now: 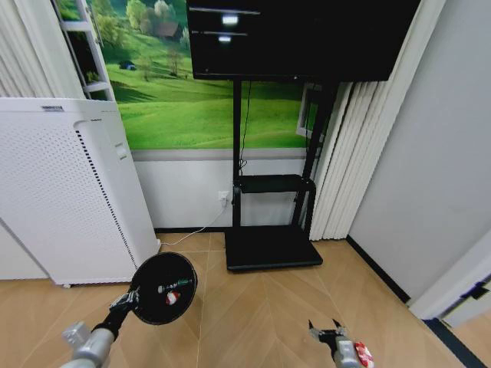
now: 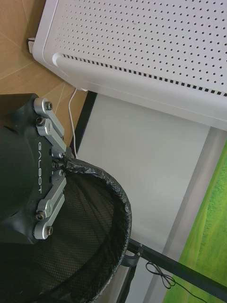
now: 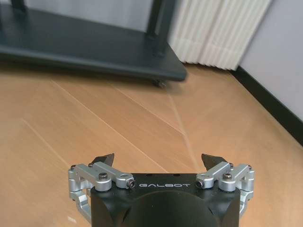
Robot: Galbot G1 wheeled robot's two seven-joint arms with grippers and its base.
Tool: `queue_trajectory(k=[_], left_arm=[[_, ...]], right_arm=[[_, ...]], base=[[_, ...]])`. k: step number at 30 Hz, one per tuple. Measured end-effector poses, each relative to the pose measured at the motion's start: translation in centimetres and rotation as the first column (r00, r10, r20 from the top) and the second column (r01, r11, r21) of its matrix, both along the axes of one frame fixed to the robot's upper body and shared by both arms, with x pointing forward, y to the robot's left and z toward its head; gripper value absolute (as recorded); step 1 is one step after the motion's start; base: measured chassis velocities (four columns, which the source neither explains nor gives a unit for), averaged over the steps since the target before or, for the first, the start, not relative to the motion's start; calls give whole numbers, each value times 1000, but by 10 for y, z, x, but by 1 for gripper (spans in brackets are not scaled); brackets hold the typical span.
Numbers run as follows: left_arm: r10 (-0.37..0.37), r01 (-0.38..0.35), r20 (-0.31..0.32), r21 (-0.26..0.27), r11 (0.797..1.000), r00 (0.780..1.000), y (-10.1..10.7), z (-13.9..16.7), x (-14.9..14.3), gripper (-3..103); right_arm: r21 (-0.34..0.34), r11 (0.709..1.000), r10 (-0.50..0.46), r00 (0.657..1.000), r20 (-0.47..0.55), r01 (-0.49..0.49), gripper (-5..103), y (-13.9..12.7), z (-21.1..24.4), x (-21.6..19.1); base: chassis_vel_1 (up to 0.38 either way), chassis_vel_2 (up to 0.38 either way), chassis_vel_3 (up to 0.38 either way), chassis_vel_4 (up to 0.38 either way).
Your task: Pick up the trash bin and place the garbage on the floor into it.
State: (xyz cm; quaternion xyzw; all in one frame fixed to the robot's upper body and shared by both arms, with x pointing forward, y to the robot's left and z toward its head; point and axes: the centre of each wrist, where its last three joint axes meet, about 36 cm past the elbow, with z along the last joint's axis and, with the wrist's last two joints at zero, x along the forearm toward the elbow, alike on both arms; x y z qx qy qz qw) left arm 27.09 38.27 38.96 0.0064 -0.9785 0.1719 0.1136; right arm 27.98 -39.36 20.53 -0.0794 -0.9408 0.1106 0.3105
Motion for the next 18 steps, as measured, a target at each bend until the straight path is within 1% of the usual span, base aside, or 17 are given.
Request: queue_trajectory(k=[1, 2, 3, 5, 6, 7, 9, 10, 11, 14, 18], left_arm=[[1, -1, 2, -3, 1000, 1000, -1, 0, -1, 4], [2, -2, 3, -5, 1000, 1000, -2, 0, -1, 4], [2, -2, 3, -5, 1000, 1000, -2, 0, -1, 4], [4, -4, 3, -7, 1000, 1000, -3, -1, -1, 4], [5, -5, 2, -9, 1000, 1000, -5, -3, -1, 4], [5, -5, 2, -9, 1000, 1000, -5, -3, -1, 4], [5, -5, -4, -12, 1000, 1000, -8, -7, -2, 4], [5, -5, -4, -12, 1000, 1000, -8, -7, -2, 4], [2, -2, -7, -15, 1000, 1000, -10, -9, -2, 4], [-5, 5, -9, -15, 1000, 1000, -12, -9, -2, 4], [-11, 10, -10, -12, 1000, 1000, -13, -8, -2, 4]], right_arm=[[-19, 1000, -6, 1000, -23, 5, 100, -18, -5, -6], [-31, 999, -10, 999, -41, 9, 100, -31, -8, -10], [-31, 999, -10, 999, -41, 9, 100, -31, -8, -10], [-55, 998, -18, 997, -73, 14, 100, -54, -18, -23], [-71, 997, -23, 996, -85, 17, 103, -62, -27, -30], [-71, 997, -23, 996, -85, 17, 103, -62, -27, -30], [-88, 996, -23, 993, -120, 13, 98, -72, -43, -43], [-88, 996, -23, 993, -120, 13, 98, -72, -43, -43], [-89, 996, -33, 990, -138, 21, 95, -75, -51, -46], [-81, 995, -62, 985, -161, 50, 91, -77, -66, -42], [-84, 995, -69, 984, -167, 55, 88, -78, -75, -35]], base=[[0, 0, 0, 0], [0, 0, 0, 0], [0, 0, 0, 0], [0, 0, 0, 0], [0, 0, 0, 0], [0, 0, 0, 0], [0, 0, 0, 0], [0, 0, 0, 0], [0, 0, 0, 0], [0, 0, 0, 0], [0, 0, 0, 0]])
